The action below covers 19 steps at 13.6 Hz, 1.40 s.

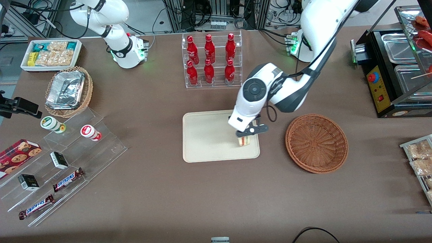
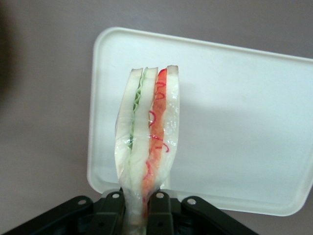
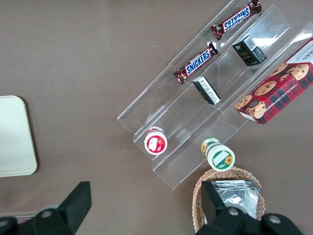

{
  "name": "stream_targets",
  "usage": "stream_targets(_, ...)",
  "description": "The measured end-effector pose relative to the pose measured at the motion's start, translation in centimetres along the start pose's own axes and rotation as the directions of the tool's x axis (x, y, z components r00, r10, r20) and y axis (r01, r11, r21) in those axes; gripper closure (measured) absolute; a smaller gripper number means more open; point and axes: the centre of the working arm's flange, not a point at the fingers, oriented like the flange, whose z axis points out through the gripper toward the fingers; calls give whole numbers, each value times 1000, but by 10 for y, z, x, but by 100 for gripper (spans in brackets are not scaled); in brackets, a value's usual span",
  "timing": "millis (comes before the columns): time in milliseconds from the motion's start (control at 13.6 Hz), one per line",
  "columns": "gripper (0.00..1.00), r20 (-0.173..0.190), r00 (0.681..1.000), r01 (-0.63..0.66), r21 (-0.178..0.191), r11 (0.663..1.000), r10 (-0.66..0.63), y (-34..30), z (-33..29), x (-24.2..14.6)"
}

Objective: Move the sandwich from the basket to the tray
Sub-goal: 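Lift the sandwich and carry it over the cream tray, then lower the sandwich onto the tray and open the left gripper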

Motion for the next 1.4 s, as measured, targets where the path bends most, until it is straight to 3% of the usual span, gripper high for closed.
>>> stream_targets(441, 85, -16, 999, 41, 11, 999, -40, 48, 31, -16)
stream_targets(956, 85, -4, 999, 52, 5, 999, -52, 73, 51, -26)
stream_targets(1397, 85, -25, 998, 61, 38, 997, -60, 81, 80, -30)
